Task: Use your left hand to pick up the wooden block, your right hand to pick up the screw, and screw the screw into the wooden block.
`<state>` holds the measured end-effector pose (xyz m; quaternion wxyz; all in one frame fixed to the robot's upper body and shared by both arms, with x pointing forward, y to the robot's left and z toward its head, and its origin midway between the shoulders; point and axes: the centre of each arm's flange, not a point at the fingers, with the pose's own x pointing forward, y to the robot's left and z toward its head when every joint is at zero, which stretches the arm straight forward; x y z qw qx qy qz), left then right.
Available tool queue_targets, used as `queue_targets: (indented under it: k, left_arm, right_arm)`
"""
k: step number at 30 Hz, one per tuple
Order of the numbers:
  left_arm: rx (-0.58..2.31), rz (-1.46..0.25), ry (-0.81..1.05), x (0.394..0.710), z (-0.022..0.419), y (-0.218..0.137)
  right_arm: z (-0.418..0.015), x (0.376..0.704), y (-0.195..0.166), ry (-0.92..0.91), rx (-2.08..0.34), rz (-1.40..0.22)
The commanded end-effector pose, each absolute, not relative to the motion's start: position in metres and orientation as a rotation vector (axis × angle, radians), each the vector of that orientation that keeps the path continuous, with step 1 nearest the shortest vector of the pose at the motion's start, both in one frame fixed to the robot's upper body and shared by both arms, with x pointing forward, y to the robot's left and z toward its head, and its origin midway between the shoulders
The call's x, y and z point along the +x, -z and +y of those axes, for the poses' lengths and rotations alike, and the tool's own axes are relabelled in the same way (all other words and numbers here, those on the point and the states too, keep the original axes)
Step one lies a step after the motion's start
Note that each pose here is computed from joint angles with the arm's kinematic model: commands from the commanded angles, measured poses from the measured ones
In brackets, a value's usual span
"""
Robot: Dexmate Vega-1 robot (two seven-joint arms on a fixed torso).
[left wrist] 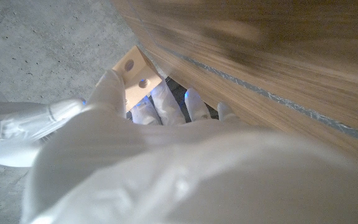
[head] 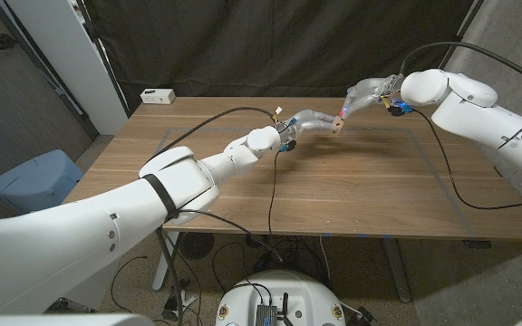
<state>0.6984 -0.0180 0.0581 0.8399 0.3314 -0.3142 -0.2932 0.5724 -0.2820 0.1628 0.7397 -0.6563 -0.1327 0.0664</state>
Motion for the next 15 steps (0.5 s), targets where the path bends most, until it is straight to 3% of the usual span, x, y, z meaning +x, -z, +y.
queue_targets:
  k: [1, 15]
  left_arm:
    - [0.700, -0.668, 0.621, 0.6978, -0.0188, -0.0582]
    - [0.701, -0.673, 0.625, 0.6970, -0.0195, -0.0576]
  right_arm:
    - [-0.2817, 0.5735, -0.1612, -0.126, -1.443, -0.290]
    - [-0.2811, 0.5721, -0.1579, -0.084, -1.465, -0.283]
